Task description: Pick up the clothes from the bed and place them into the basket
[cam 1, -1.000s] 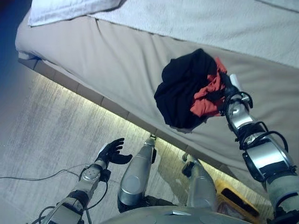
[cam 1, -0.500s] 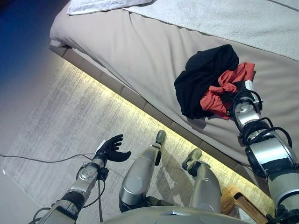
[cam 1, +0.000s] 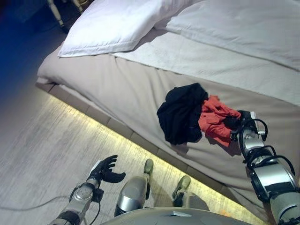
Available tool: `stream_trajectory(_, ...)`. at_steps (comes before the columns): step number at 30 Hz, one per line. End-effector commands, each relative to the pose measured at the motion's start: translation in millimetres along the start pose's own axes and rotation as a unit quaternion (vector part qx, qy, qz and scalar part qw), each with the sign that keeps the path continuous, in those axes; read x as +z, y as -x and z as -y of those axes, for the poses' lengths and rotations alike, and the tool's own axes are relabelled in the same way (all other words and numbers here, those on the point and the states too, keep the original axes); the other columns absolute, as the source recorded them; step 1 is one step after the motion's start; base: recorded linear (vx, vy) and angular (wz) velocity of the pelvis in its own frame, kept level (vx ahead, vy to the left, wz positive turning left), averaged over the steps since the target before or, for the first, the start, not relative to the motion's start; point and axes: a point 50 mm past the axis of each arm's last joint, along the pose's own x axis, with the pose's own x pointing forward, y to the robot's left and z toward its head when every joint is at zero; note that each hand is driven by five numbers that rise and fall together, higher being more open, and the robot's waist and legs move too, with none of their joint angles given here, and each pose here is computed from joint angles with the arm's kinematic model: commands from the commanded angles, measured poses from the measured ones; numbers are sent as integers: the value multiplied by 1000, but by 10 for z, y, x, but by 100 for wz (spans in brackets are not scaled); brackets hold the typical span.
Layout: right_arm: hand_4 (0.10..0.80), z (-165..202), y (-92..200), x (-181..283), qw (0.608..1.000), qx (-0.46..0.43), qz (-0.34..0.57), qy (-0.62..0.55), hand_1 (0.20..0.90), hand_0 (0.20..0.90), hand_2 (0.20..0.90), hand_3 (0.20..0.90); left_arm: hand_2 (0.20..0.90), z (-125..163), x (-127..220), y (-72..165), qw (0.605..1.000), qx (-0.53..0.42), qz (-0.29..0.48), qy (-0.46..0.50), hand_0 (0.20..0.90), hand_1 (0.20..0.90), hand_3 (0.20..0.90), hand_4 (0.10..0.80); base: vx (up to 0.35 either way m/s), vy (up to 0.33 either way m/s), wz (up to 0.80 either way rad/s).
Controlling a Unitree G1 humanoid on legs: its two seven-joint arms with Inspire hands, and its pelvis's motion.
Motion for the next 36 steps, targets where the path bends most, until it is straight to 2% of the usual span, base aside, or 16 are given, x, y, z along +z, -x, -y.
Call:
stream_trajectory(1, 100, 207, 25, 448, 988, -43, 118, -88, 300, 300, 300, 200, 900, -38, -37, 21, 1000, 18, 8, -11, 900, 900, 900, 800, 42, -5, -13)
stream_trajectory(9, 100, 200, 411, 257, 951, -20, 167, -258, 300, 300, 300, 200, 900, 71, -176, 67, 1000, 8, -20, -10, 900, 900, 900, 800, -6, -38, -20)
stream_trajectory(14, 100, 210, 626, 271, 921, -24, 203, -333, 300, 300, 300, 200, 900, 146, -114, 31, 1000, 1, -13, -13, 900, 900, 900, 800, -44, -39, -31)
stream_trajectory(18, 100, 348, 814, 410, 884, -55, 271, -377, 300, 300, 300, 200, 900, 262, 11, -26, 1000, -5, 8, -1, 900, 900, 900, 800, -82, -12, -34)
stream_trajectory(22, 100, 238, 858, 598, 869, -31, 302, -391, 300, 300, 300, 200, 900, 332, -72, 34, 999, 12, 11, 42, 900, 900, 900, 800, -57, 80, -104)
stream_trajectory(24, 100, 195, 901, 640, 858, -59, 310, -404, 300, 300, 300, 200, 900, 325, -101, 60, 999, -2, 16, 35, 900, 900, 900, 800, -83, 165, -210)
stream_trajectory(27, 100, 184, 915, 582, 852, -82, 299, -422, 300, 300, 300, 200, 900, 293, -103, 49, 1000, -12, 10, 8, 900, 900, 900, 800, -57, 154, -138)
stream_trajectory(33, 100, 120, 929, 319, 852, -109, 237, -455, 300, 300, 300, 200, 900, 115, -125, 6, 1000, 10, -24, -8, 900, 900, 900, 800, -69, 130, -59)
stream_trajectory(36, 100, 43, 842, 286, 856, -70, 207, -468, 300, 300, 300, 200, 900, 24, -283, 85, 997, 53, -53, 29, 900, 900, 900, 800, -125, 99, -46)
